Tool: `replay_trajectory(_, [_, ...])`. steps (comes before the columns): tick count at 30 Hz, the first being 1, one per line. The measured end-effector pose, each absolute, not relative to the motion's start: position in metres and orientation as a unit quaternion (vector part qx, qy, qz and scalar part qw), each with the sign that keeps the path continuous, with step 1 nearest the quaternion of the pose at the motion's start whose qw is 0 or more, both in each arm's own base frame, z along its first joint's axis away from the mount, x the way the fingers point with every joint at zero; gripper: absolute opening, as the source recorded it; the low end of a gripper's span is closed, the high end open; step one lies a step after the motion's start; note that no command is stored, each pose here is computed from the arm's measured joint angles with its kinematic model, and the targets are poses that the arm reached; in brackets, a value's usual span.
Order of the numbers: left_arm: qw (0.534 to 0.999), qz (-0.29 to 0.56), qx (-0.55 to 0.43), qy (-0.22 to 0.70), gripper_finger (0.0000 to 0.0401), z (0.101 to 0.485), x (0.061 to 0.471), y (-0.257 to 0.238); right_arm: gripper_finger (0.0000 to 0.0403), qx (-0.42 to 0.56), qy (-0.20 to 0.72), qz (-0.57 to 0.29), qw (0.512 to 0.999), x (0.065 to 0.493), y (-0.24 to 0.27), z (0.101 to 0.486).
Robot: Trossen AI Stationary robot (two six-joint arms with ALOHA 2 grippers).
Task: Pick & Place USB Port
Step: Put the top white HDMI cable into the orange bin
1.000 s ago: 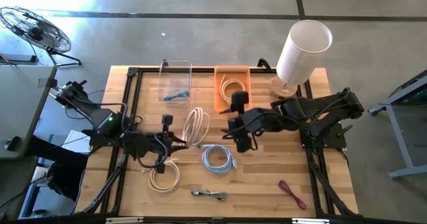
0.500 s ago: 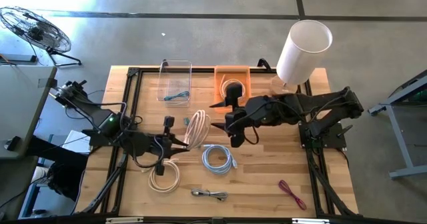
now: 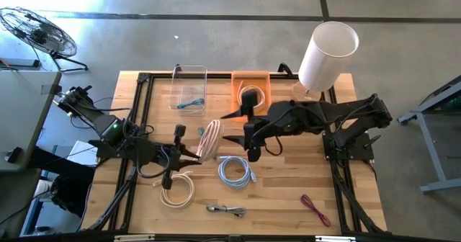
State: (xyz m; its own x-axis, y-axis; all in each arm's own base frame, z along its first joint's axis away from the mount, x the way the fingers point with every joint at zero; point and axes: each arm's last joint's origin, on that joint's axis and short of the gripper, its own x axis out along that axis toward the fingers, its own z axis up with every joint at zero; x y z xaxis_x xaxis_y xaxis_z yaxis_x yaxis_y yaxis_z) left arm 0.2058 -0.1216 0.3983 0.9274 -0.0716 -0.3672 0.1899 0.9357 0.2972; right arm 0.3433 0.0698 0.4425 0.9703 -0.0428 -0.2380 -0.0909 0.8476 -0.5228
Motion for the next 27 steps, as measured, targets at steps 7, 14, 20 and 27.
replay_trajectory(7, [0.965,-0.076,0.179,0.178,0.0030,0.398,0.206,-0.122,0.0261,-0.269,0.117,0.037,0.955,0.345,0.065,0.442])
replay_trajectory(14, [0.964,-0.078,0.183,0.175,0.0030,0.399,0.204,-0.121,0.0261,-0.269,0.117,0.036,0.955,0.349,0.065,0.439])
replay_trajectory(20, [0.963,-0.092,0.187,0.169,0.0030,0.401,0.202,-0.120,0.0258,-0.282,0.142,0.043,0.948,0.367,0.066,0.421])
replay_trajectory(27, [0.962,-0.105,0.186,0.170,0.0029,0.401,0.202,-0.121,0.0243,-0.310,0.114,0.026,0.943,0.375,0.066,0.422])
